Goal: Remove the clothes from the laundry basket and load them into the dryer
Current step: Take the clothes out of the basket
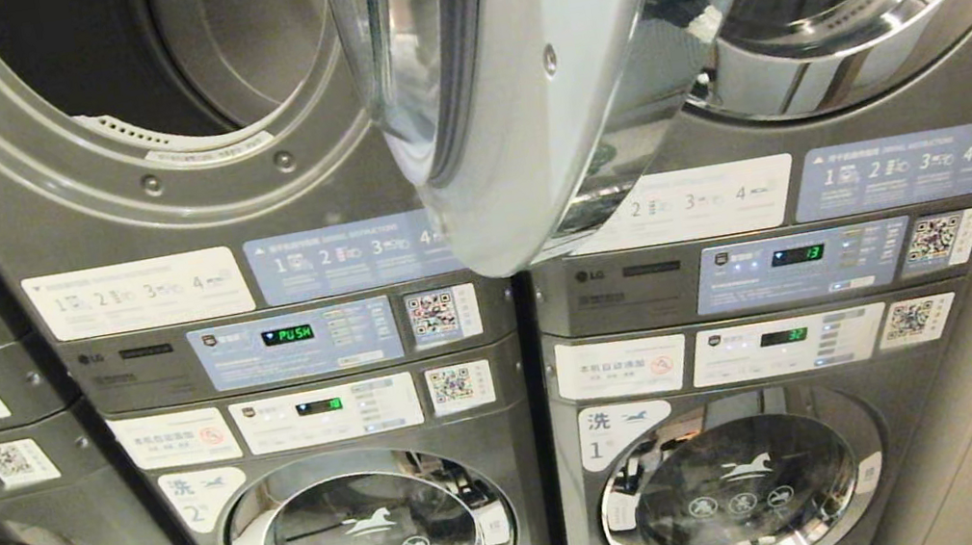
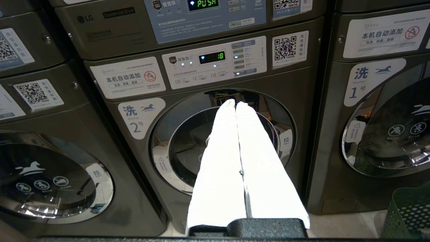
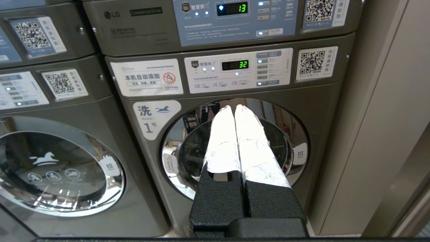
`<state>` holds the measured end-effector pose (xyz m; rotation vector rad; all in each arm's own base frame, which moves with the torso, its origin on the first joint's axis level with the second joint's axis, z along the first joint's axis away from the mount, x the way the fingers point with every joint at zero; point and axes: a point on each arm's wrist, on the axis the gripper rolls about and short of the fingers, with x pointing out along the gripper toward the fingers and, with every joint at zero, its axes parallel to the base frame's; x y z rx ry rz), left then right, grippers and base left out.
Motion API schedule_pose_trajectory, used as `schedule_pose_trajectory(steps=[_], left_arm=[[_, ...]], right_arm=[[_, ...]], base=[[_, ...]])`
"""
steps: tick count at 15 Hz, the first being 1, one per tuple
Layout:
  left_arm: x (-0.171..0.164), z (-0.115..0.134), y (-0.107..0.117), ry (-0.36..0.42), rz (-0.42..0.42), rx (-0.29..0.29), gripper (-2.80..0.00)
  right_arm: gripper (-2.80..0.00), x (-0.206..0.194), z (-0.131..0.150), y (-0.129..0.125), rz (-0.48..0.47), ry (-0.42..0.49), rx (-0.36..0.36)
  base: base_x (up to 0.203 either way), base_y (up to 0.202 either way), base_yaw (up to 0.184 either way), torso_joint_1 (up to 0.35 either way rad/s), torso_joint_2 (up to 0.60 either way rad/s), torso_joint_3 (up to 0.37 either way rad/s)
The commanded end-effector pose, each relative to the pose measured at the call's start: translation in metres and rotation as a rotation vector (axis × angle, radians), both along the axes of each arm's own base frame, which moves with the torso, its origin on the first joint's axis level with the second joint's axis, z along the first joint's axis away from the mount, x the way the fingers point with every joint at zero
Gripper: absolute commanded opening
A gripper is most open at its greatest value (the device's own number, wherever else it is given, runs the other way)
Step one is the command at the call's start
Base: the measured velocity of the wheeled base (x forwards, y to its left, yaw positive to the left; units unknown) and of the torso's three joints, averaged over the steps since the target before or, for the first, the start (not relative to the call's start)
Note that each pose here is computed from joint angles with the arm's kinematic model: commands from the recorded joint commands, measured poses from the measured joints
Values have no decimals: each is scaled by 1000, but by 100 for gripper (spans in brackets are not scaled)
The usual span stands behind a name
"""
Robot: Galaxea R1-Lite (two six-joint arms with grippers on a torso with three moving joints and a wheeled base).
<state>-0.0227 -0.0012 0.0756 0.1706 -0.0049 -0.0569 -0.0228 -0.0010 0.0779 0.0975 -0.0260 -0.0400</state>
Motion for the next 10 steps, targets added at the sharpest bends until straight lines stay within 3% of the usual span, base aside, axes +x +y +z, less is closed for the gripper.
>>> schedule_pose_trajectory(steps=[1,10], left_arm=[[0,0,0,0,-1,0,-280],[0,0,0,4,-1,-28,-280]], right_arm=[[-280,1,-2,0,0,7,0],[-280,1,-2,0,0,7,0]], base=[[0,0,0,-129,291,146],[0,0,0,-143,306,163]])
